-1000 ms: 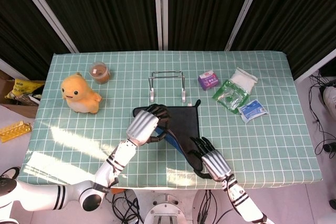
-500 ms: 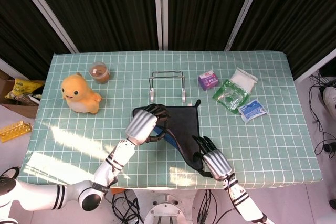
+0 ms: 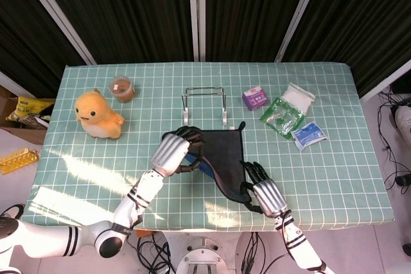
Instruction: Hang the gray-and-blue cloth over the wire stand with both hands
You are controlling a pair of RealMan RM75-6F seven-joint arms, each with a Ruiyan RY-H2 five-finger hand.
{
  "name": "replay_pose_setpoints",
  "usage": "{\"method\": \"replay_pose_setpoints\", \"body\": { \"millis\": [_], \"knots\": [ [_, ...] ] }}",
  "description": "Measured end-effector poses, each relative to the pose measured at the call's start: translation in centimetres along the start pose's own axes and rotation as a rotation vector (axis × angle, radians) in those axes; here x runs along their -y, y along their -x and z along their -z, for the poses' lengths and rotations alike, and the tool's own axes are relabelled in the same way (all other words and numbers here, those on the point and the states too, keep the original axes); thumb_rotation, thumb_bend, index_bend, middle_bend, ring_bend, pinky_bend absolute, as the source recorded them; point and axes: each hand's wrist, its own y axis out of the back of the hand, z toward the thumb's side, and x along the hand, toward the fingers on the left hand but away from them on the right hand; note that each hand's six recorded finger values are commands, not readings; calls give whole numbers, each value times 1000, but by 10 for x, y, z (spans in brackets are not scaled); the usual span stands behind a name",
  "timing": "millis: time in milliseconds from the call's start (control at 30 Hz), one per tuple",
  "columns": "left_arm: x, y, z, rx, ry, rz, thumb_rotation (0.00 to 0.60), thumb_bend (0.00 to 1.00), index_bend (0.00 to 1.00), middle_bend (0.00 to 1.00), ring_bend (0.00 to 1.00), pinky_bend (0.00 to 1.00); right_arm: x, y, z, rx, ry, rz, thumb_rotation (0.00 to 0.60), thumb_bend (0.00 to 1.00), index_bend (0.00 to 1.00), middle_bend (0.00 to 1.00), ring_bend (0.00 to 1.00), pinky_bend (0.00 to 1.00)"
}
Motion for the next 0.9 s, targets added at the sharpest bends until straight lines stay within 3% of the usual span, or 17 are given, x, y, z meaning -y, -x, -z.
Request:
{"method": "replay_pose_setpoints", "body": {
  "millis": [200, 400, 567, 900],
  "knots": [
    [0, 3, 12, -48, 67, 8, 600, 431, 820, 348, 208, 230, -14, 7, 8, 73, 114, 29, 600, 477, 945, 88, 0, 0],
    [-2, 4, 26, -101, 173, 16, 600, 440, 826, 348, 207, 230, -42, 22, 15, 123, 227, 70, 600, 480, 995, 104, 0, 0],
    [-7, 2, 36, -127, 266, 18, 600, 452, 831, 348, 207, 230, -67, 37, 12, 118, 287, 83, 600, 515, 1000, 108, 0, 0],
    [-21, -15, 63, -217, 480, -39, 600, 460, 840, 348, 207, 229, -130, 87, -5, 73, 275, 112, 600, 520, 1000, 108, 0, 0]
  ]
}}
